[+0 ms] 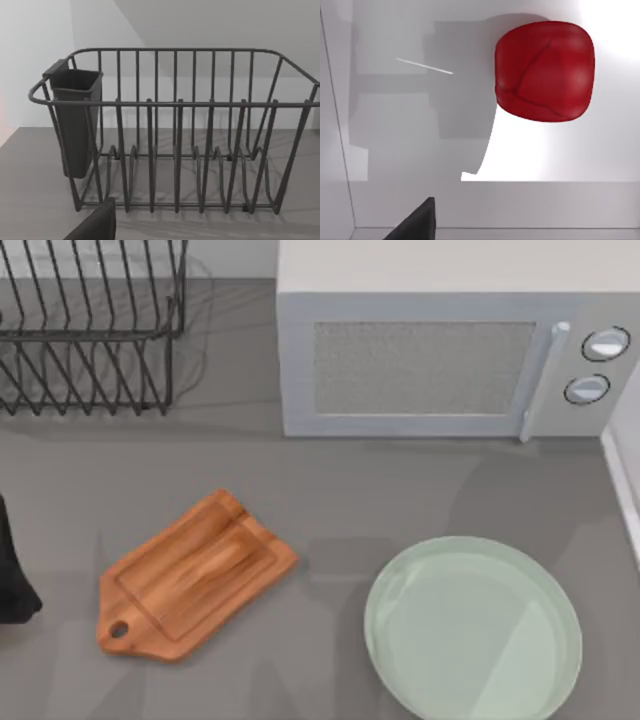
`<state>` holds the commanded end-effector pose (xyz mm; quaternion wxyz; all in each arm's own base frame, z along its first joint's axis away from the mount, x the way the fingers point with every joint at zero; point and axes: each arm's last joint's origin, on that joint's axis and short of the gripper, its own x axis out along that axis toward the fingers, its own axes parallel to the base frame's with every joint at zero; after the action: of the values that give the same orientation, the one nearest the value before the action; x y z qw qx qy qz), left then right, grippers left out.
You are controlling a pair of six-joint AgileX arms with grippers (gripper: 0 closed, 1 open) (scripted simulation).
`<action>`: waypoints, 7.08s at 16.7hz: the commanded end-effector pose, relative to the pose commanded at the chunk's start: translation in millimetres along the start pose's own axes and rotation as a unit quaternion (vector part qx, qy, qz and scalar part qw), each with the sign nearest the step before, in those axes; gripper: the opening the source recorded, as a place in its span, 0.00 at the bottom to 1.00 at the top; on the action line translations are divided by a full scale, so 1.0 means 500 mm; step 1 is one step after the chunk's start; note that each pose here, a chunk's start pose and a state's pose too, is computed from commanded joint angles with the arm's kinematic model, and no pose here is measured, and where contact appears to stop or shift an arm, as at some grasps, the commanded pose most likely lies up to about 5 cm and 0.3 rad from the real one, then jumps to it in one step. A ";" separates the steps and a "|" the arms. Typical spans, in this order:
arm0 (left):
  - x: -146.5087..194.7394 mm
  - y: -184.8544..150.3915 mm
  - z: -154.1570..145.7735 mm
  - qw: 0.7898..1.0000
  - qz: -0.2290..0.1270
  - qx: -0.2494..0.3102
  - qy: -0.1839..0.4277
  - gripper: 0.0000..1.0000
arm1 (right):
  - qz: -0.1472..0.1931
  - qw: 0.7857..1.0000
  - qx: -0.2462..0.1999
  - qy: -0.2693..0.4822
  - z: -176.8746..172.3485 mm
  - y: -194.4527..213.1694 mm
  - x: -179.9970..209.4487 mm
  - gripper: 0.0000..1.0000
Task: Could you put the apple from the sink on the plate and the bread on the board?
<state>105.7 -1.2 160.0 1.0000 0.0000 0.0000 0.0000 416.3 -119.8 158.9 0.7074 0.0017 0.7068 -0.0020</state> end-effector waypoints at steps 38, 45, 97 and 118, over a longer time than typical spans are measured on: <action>0.000 0.000 0.000 1.000 0.000 0.000 0.000 1.00 | 0.000 1.000 0.002 0.000 -0.001 -0.005 0.301 0.00; 0.000 0.000 0.000 1.000 0.000 0.000 0.000 1.00 | 0.001 1.000 0.005 -0.020 0.017 -0.007 0.148 0.00; 0.000 0.000 0.000 1.000 0.000 0.000 0.000 1.00 | 0.000 1.000 0.002 0.000 -0.342 0.641 -0.143 0.68; 0.000 0.000 0.000 1.000 0.000 0.000 0.000 1.00 | 0.066 0.993 0.002 -0.102 -0.376 0.530 -0.172 1.00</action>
<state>105.7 -1.2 160.0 1.0000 0.0000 0.0000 0.0000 229.8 146.4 244.9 0.7745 0.0493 0.6292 0.0427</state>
